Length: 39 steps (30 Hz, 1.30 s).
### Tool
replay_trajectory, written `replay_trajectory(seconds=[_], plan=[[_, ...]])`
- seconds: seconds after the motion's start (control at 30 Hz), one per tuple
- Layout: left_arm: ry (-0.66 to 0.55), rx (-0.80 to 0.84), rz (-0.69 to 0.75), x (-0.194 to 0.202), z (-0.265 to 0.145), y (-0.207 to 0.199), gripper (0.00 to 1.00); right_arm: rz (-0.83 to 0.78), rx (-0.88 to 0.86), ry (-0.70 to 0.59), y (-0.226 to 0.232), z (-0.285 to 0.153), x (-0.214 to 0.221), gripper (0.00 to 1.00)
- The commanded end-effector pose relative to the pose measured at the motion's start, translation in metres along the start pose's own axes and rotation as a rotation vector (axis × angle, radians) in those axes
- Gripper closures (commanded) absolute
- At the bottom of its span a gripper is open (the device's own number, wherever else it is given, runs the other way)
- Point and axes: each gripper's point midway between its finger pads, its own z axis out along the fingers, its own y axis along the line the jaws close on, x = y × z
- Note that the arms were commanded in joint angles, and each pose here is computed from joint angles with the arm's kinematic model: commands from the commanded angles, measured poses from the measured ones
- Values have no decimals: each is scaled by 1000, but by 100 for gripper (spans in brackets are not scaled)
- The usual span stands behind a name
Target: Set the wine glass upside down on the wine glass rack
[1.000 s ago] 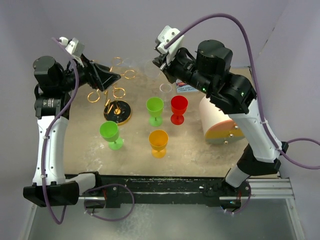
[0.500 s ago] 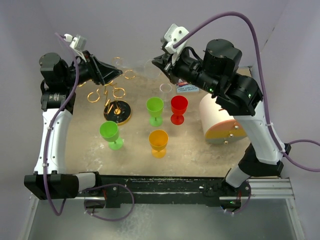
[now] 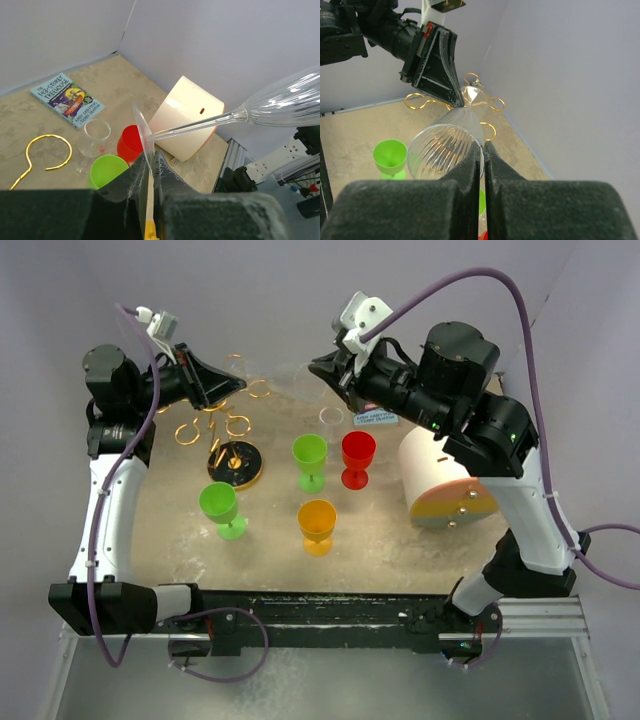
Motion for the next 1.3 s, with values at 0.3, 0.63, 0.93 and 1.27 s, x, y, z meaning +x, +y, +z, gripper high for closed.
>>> replay_trajectory(seconds=[0.3, 0.63, 0.93, 1.27], plan=[[-33, 61, 86, -6, -2, -15, 100, -26, 33, -39, -8, -12, -12, 66], [-110, -197, 130, -33, -32, 22, 100, -59, 162, -35, -38, -50, -18, 29], [-150, -585, 354, -88, -65, 64, 100, -86, 307, -22, -74, -95, -14, 22], [-71, -945, 678, -136, -60, 101, 100, -37, 281, 92, -77, -82, 42, 22]])
